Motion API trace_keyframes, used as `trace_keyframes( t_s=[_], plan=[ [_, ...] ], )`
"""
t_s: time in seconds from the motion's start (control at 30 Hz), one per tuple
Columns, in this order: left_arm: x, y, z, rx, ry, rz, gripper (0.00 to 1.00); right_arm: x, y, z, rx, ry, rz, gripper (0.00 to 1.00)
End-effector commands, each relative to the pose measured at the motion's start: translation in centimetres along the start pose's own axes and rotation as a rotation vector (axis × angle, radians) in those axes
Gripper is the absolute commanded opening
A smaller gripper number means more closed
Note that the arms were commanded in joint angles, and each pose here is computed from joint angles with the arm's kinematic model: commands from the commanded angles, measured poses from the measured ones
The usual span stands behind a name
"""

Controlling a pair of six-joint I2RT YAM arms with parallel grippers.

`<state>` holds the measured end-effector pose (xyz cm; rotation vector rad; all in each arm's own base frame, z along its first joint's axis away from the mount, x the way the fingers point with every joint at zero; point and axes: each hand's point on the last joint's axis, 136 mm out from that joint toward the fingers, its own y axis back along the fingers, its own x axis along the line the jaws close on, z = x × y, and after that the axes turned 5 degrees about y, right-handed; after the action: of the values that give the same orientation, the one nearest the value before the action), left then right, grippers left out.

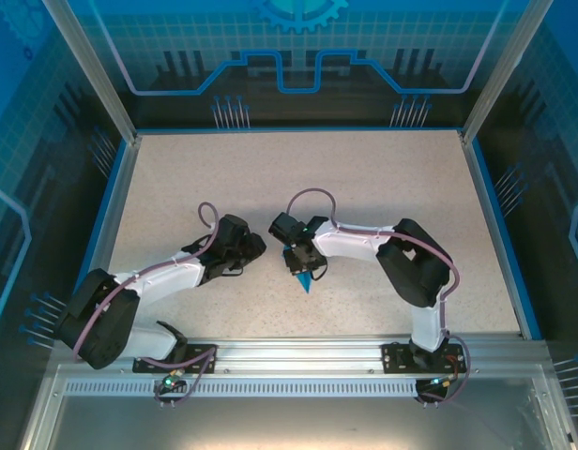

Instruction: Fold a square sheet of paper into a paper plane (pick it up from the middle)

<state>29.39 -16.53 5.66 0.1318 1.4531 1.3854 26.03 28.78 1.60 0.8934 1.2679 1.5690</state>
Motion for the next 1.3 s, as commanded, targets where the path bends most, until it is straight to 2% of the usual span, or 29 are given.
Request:
trace_keyframes(
  t_s=[0.0, 0.13, 0.23, 0.37, 0.6, 0.93, 1.1, 1.27],
  plan=[
    [1.7, 0.3, 0.3, -0.015, -0.015, 0.056, 0.46, -0.1, 1.1, 0.7, -0.023, 0.016, -0.047, 0.15],
    [2.3, 0.7, 0.6, -0.023, -0.013, 0.094, 0.48, -1.5, 3.7, 3.7, -0.113, 0.035, -0.078, 0.14],
    [2.7, 1.0, 0.8, -0.029, -0.012, 0.112, 0.50, -2.8, 4.1, 6.2, -0.147, 0.046, -0.073, 0.14],
    [3.0, 1.4, 1.0, -0.035, -0.010, 0.133, 0.53, -4.7, 2.7, 8.9, -0.140, 0.052, -0.062, 0.13],
    [3.4, 1.9, 1.2, -0.049, -0.009, 0.149, 0.56, -6.3, 0.5, 12.6, -0.176, 0.055, -0.042, 0.05],
    [3.5, 2.0, 1.3, -0.051, -0.012, 0.157, 0.58, -6.1, -3.0, 11.6, -0.098, 0.047, -0.028, 0.11],
    [3.6, 2.0, 1.3, -0.052, -0.013, 0.161, 0.59, -6.5, -3.3, 11.0, -0.077, 0.027, -0.048, 0.17],
    [3.6, 2.0, 1.3, -0.052, -0.016, 0.163, 0.60, -6.7, -3.2, 10.6, -0.069, -0.006, -0.057, 0.19]
  ],
)
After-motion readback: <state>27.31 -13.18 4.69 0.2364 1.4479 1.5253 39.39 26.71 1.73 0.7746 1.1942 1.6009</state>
